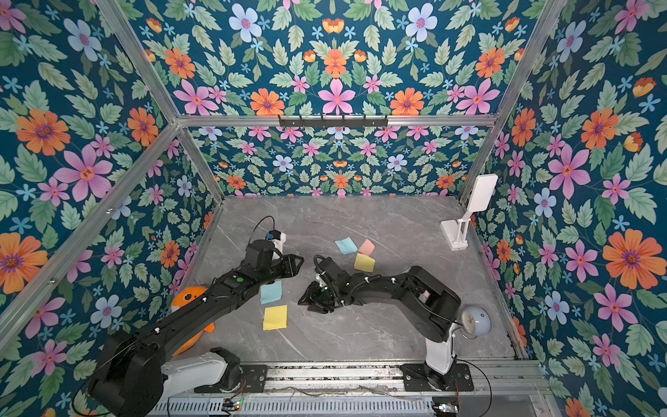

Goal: Tear off pages from different memo pads
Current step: Move the memo pad to the center of the board.

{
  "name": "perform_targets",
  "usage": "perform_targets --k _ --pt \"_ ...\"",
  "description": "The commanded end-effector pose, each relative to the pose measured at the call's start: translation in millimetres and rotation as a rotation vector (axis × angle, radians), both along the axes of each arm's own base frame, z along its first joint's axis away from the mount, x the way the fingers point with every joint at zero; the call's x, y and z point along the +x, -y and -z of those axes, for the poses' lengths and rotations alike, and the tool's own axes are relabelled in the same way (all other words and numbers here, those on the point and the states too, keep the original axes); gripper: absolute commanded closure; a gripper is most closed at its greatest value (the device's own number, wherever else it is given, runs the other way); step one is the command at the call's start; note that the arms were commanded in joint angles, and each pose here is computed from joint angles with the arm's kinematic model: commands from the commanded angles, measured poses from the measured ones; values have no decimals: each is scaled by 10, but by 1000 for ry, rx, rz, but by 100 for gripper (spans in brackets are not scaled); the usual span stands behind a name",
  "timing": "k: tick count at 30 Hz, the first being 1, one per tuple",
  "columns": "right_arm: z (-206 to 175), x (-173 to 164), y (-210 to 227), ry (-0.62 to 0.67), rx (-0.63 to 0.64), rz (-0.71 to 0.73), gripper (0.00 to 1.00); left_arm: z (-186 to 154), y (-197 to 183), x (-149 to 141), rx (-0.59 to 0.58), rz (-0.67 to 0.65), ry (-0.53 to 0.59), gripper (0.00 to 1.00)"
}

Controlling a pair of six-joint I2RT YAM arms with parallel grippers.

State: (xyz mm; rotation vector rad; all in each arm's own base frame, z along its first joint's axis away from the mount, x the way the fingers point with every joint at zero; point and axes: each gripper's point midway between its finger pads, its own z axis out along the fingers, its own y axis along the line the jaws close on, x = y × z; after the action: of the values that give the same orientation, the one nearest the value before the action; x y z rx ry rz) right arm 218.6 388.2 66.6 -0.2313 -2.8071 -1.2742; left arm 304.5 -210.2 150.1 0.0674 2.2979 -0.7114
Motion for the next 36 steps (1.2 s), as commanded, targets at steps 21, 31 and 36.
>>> perform_targets --k 21,31,36 --pt "-158 1228 3504 221 -612 494 29 719 2170 -754 -47 390 -67 56" --pt "205 1364 3649 158 -639 506 29 857 2330 -869 -36 414 -96 56" --pt "405 1385 3578 108 -615 460 28 820 2366 -852 -39 423 -83 55"
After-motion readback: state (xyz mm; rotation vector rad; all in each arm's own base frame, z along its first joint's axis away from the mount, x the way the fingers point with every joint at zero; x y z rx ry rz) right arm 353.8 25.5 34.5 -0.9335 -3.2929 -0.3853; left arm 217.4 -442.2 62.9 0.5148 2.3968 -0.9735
